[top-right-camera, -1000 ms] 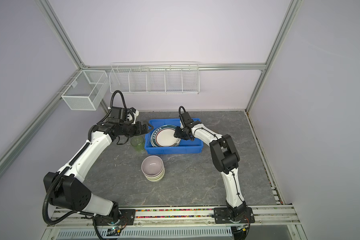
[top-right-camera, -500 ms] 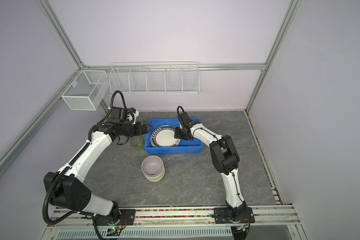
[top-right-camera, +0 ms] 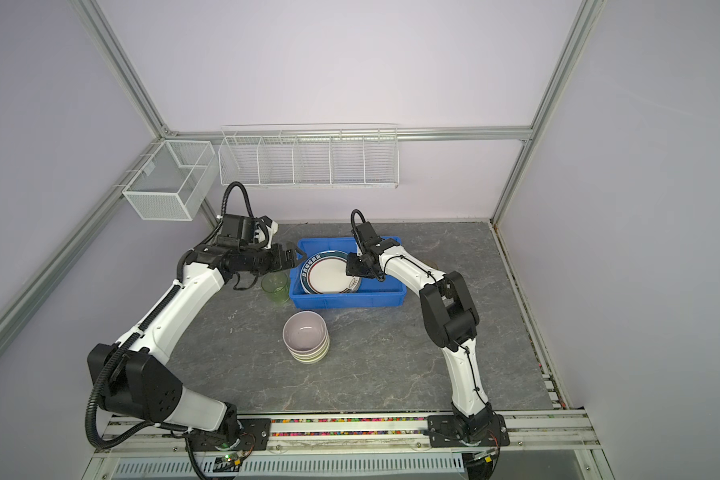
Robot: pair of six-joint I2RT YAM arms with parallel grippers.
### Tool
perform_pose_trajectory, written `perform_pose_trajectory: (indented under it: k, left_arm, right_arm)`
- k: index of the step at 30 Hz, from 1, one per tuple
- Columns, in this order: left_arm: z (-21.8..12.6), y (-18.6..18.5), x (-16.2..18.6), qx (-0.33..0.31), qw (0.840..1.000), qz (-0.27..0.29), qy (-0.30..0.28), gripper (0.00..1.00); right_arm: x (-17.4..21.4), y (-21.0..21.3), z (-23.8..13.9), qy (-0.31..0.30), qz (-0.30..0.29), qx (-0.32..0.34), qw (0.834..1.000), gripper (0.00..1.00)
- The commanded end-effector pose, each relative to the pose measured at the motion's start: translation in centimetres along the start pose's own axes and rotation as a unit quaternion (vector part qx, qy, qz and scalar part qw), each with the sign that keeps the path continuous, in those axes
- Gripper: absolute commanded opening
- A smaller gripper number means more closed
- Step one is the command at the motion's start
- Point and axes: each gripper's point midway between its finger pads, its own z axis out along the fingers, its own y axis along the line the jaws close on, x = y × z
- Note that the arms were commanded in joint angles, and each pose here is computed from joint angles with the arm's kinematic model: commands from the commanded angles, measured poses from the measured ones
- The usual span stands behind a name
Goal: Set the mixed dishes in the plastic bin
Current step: 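Open both grippers and lift them away from the stacked plates, then move both grippers down to the rim of the lavender bowl stack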
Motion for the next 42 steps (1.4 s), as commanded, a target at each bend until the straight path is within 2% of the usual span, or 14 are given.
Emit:
perform_pose_trajectory:
  k: [1, 7, 11, 12, 13, 14, 23, 26, 29, 33, 42]
  left_arm:
    - [0.6, 0.9, 0.5, -0.013, 1.0, -0.006, 0.01, 1.0]
    - [0.0, 1.3, 1.0, -0.028, 0.999, -0.004, 0.015, 1.0]
    - [-1.7, 1.3, 2.9, -0.041, 0.997, -0.025, 0.052, 1.0]
    - [-2.1, 1.5, 3.4, -0.048, 0.997, -0.03, 0.059, 1.0]
    - [-2.8, 1.6, 4.2, -0.057, 0.995, -0.036, 0.069, 1.0]
    - [-3.5, 1.8, 4.9, -0.063, 0.994, -0.039, 0.074, 0.99]
    - [-8.7, 3.7, 13.3, -0.152, 0.975, -0.079, 0.145, 0.93]
    - [-9.4, 3.6, 15.9, -0.174, 0.969, -0.078, 0.159, 0.91]
    - [-9.3, 3.4, 17.9, -0.17, 0.967, -0.091, 0.168, 0.88]
    - [-8.6, 2.9, 19.2, -0.161, 0.967, -0.096, 0.174, 0.83]
    - [-6.9, 2.1, 18.9, -0.157, 0.969, -0.09, 0.166, 0.73]
  right_arm:
    - [-0.6, 1.1, -4.0, -0.027, -0.026, -0.002, 0.999, 0.53]
    - [1.0, 1.8, -7.0, -0.025, -0.059, 0.0, 0.998, 0.62]
    - [2.7, 2.3, -9.2, -0.021, -0.093, 0.007, 0.995, 0.73]
    - [3.2, 2.4, -9.7, -0.019, -0.099, 0.01, 0.995, 0.83]
    - [3.7, 2.5, -10.3, -0.018, -0.105, 0.01, 0.994, 0.99]
    - [4.3, 2.5, -10.9, -0.017, -0.109, 0.01, 0.994, 0.88]
    - [8.8, 2.1, -14.6, -0.014, -0.121, 0.001, 0.993, 0.88]
    - [10.1, 1.3, -15.1, -0.015, -0.113, 0.002, 0.993, 0.88]
    - [11.3, 0.6, -15.5, -0.018, -0.102, -0.001, 0.995, 0.88]
    - [13.0, -0.1, -15.8, -0.017, -0.089, -0.008, 0.996, 0.88]
    - [14.9, -1.8, -17.2, -0.024, -0.073, -0.001, 0.997, 0.88]
